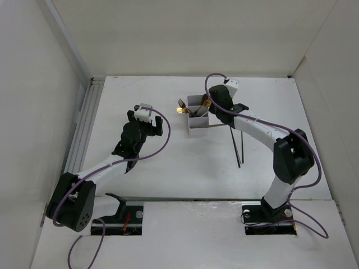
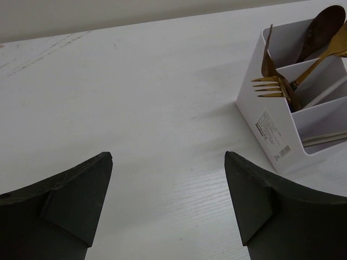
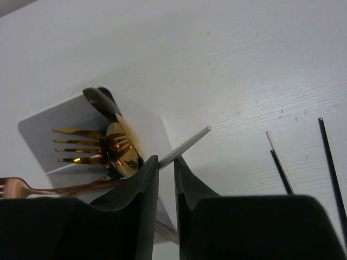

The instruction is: Sort the eating utensils into containers

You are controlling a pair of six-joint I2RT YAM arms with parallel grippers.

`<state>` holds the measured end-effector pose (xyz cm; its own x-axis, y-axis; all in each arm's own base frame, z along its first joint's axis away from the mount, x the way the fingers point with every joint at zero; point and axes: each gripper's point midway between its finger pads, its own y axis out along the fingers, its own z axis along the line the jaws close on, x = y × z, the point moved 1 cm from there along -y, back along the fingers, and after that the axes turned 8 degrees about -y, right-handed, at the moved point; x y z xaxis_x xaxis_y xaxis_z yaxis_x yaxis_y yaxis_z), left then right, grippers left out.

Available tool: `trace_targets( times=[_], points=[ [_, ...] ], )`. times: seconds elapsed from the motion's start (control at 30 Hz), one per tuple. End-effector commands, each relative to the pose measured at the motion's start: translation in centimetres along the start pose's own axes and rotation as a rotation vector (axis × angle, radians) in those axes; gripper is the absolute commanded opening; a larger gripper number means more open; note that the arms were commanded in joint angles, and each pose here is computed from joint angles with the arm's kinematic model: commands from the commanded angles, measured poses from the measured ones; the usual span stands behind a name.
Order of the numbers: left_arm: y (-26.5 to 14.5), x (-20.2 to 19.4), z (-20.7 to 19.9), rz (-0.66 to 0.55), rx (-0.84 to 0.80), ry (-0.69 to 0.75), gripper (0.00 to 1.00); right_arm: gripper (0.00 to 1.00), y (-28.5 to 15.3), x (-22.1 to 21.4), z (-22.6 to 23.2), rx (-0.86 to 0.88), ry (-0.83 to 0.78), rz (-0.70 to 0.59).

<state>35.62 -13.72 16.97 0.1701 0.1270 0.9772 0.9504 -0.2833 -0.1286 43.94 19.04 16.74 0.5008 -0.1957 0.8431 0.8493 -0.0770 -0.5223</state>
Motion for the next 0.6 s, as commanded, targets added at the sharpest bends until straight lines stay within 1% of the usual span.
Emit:
trace_targets(
  times=[0.0, 0.1, 0.23, 0.37, 0.4, 0.57],
  points=[
    [-0.2, 1.7, -0.2, -0.06, -0.014, -0.011, 0.82, 0.21, 0.4, 3.3, 0.5, 0.0, 0.058, -0.078],
    [-0.2, 1.7, -0.2, -0.06, -0.014, -0.011, 0.82, 0.23, 0.8, 3.0, 0.3, -0.004, 0.058, -0.068],
    [-0.2, 1.7, -0.2, -0.06, -0.014, -0.011, 0.82, 0.25, 1.1, 3.7, 0.3, 0.007, 0.077, -0.088],
    [-0.2, 1.7, -0.2, -0.06, -0.014, -0.011, 0.82, 0.25, 1.5, 3.6, 0.3, 0.016, 0.095, -0.081],
    [-0.2, 1.7, -0.2, -0.06, -0.014, -0.011, 0.82, 0.27, 1.5, 3.6, 0.5, 0.027, 0.103, -0.075],
    [-0.2, 1.7, -0.2, -0.06, -0.014, -0.011, 0.82, 0.27, 1.7, 3.9, 1.7, 0.091, 0.14, -0.068]
  ],
)
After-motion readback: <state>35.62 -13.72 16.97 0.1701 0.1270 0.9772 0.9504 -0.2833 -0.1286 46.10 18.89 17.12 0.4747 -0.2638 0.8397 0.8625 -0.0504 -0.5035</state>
